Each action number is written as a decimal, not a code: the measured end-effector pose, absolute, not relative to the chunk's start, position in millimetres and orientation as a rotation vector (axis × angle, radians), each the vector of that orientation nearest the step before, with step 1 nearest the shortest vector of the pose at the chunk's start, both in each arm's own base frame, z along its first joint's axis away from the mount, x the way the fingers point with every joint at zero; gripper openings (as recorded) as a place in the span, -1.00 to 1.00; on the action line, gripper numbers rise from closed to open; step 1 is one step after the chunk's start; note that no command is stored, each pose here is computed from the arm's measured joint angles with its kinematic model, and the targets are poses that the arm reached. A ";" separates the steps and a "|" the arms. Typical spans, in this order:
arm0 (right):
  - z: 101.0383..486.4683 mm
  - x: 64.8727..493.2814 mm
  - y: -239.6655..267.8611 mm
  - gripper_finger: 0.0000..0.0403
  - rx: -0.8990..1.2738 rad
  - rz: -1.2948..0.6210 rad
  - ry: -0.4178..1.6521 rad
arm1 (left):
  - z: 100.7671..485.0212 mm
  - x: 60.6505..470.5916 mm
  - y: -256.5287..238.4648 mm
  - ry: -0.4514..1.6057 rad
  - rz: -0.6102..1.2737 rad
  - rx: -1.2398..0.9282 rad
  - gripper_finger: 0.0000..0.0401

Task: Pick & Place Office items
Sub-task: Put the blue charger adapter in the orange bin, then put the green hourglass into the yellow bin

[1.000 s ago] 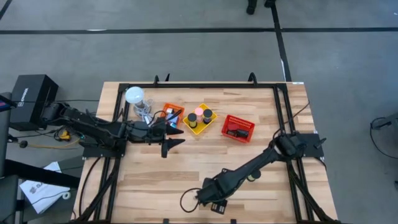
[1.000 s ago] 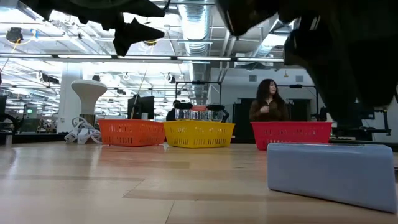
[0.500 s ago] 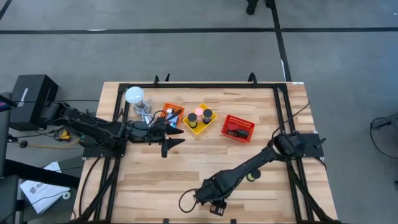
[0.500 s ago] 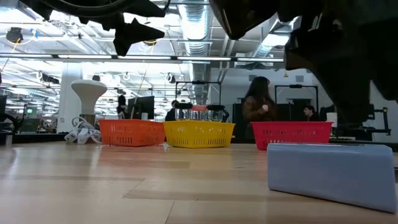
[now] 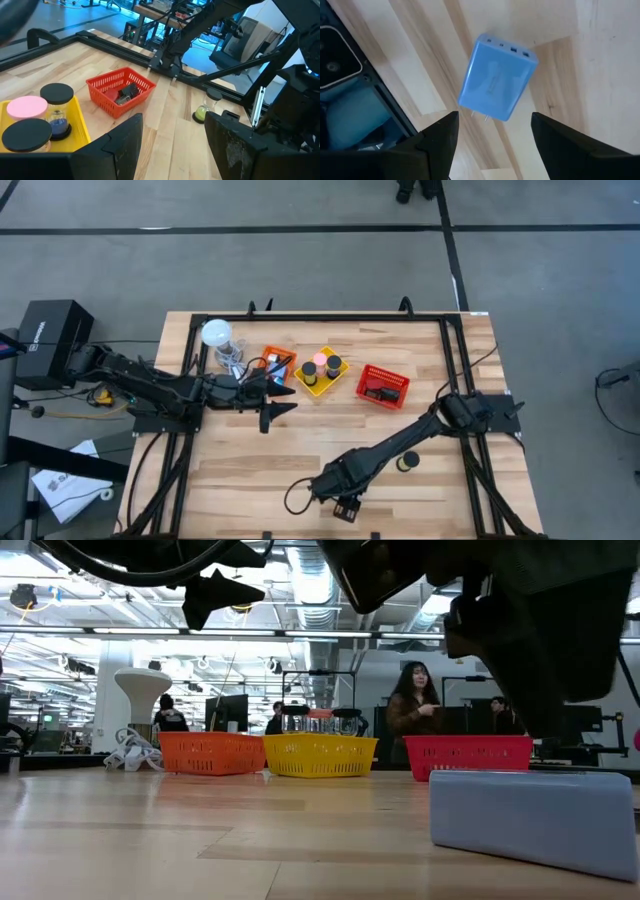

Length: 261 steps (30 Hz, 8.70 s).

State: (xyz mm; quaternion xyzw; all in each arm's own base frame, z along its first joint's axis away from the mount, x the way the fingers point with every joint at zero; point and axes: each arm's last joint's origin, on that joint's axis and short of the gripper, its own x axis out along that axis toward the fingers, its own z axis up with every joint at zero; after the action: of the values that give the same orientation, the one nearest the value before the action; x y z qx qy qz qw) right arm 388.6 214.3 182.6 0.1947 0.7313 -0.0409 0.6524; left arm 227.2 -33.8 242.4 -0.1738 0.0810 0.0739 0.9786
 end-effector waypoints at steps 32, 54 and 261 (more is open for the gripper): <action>181.0 390.7 218.4 0.19 0.453 -0.118 1.606 | 243.6 227.4 -33.7 0.152 0.147 -0.356 0.05; 180.6 386.0 224.3 0.19 0.470 -0.219 1.583 | 244.4 227.6 -33.7 0.144 0.146 -0.358 0.05; 347.9 302.0 116.5 0.26 -0.243 -0.384 1.259 | 188.7 209.8 45.2 0.660 0.941 -0.590 -0.11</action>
State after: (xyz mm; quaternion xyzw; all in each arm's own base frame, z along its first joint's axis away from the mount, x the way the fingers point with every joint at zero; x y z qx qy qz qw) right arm 302.0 116.5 347.9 -0.1124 0.5835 -0.1779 0.7844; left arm 209.8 45.2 188.7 -0.2748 0.3074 0.4385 0.7986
